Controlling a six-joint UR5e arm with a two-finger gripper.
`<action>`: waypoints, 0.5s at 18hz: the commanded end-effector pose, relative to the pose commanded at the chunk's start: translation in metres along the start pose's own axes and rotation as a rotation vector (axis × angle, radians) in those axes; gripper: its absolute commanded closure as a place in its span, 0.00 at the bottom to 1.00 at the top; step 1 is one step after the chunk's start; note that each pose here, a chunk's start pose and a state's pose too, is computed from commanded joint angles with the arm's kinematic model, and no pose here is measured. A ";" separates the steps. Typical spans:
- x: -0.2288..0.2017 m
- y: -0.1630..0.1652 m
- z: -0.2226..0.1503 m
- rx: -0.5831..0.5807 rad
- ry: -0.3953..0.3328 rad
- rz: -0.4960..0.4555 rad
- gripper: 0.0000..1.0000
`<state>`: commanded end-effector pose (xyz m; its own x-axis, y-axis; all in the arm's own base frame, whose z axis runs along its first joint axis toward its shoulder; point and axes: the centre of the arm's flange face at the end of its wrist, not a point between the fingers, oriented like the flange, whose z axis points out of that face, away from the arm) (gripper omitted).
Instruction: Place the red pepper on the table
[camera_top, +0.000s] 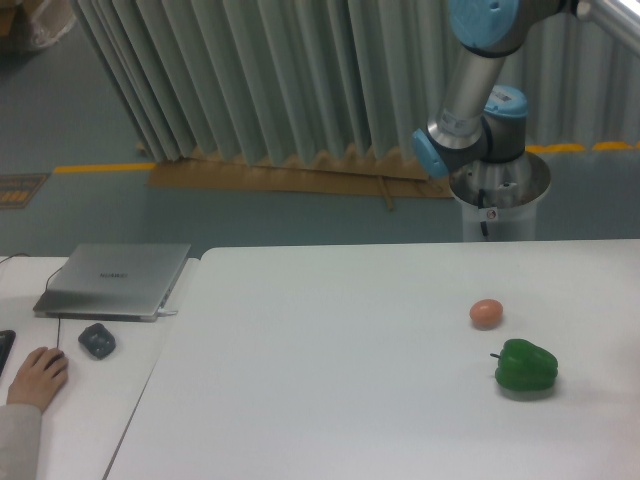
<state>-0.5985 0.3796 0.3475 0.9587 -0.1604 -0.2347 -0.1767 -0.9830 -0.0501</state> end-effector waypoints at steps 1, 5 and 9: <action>-0.001 0.001 0.003 -0.004 0.002 0.008 0.00; -0.004 0.004 0.014 -0.008 0.009 0.008 0.00; 0.003 0.005 0.026 -0.015 0.036 0.008 0.00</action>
<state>-0.6018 0.3768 0.3217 0.9648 -0.1711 -0.1999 -0.1814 -0.9828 -0.0342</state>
